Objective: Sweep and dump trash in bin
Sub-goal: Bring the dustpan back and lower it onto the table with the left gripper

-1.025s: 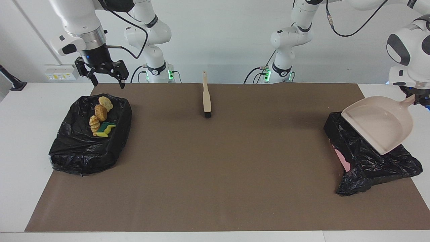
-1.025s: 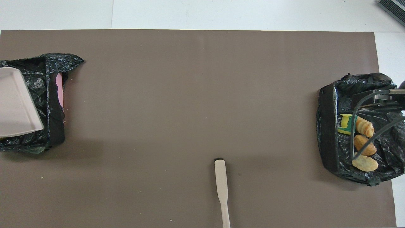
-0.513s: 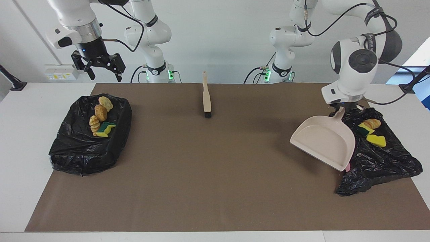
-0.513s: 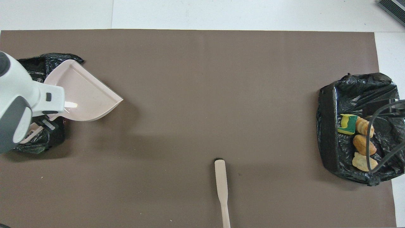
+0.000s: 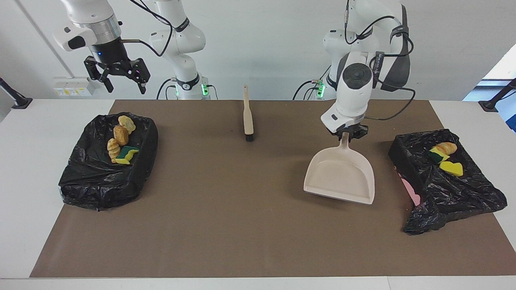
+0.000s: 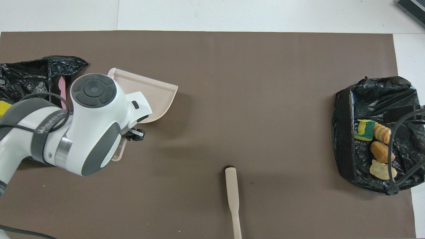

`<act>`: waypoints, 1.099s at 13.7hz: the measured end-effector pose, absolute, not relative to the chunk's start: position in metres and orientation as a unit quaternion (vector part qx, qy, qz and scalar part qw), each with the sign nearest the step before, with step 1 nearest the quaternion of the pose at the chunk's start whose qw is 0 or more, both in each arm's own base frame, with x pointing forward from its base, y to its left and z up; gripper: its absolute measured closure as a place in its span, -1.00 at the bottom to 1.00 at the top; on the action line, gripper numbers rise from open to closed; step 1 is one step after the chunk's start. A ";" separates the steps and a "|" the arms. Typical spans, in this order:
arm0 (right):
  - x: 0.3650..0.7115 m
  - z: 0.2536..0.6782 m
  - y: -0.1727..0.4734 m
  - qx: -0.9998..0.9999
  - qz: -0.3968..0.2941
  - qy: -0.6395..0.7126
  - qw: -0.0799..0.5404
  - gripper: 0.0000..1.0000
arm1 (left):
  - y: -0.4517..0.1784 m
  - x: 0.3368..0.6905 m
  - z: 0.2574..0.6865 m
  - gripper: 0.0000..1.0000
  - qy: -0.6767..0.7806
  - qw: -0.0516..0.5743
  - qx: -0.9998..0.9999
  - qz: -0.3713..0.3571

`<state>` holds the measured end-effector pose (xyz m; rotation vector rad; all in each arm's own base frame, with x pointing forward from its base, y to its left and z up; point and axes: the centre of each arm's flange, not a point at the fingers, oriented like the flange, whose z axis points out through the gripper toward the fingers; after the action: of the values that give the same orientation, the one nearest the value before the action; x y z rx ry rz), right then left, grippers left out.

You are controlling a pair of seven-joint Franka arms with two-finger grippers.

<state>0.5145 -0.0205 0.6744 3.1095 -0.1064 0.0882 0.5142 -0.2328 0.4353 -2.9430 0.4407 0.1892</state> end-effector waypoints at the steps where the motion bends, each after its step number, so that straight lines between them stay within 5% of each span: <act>1: 0.514 0.676 -0.028 0.999 0.030 -0.039 0.012 -1.00 | -0.254 0.509 0.432 0.36 0.132 0.074 -0.987 0.055; 6: 0.514 0.675 -0.045 0.999 0.029 -0.043 0.003 -1.00 | -0.363 0.489 0.427 0.36 0.095 0.046 -0.994 0.038; 15: 0.515 0.677 -0.033 0.999 0.031 -0.030 -0.003 -1.00 | -0.435 0.531 0.433 0.36 0.012 -0.011 -1.000 0.019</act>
<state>0.5146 -0.0330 0.6770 3.1440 -0.0950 0.0971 0.5307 -0.4350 0.4330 -3.1633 0.0392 0.0614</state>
